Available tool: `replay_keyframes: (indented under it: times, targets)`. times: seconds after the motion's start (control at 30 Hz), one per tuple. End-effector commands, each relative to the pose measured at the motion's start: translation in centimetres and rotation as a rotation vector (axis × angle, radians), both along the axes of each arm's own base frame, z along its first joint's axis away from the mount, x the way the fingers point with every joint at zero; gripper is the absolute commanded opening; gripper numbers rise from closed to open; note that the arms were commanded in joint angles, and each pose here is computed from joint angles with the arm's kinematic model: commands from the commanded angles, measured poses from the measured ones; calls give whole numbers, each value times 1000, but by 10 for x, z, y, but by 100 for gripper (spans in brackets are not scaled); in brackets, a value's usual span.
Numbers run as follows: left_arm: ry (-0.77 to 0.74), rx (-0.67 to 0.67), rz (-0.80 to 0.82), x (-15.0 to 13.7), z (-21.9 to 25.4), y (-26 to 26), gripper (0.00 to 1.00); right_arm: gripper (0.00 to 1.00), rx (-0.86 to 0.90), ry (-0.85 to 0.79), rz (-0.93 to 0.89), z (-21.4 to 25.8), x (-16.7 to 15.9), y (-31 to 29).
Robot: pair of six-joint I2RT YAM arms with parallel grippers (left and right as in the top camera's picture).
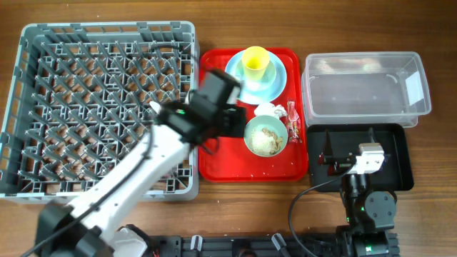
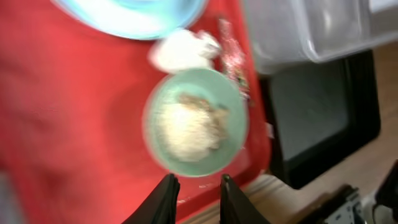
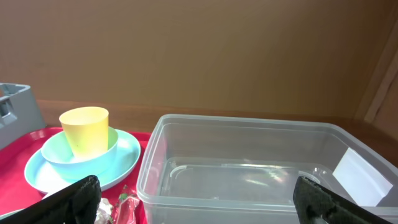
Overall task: Sort waste into correct bins and load items into the dishwasher rack
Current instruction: 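Carry the spoon with the left gripper and place it in the rack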
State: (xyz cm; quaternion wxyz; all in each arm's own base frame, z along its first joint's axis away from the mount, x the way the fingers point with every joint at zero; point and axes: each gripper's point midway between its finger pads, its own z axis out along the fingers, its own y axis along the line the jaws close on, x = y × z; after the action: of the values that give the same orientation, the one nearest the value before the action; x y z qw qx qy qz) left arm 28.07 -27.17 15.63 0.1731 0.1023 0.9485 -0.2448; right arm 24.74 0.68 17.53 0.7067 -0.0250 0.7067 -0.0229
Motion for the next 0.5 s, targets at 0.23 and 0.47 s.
replay_keyframes:
  times: [0.23,0.47]
  targets:
    - [-76,165,-110,-22,-81,-71,23,100,16,-3,-14,0,0,-3]
    - [-206,199,208,32,32,37,40,100,16,-3,-14,0,0,-3]
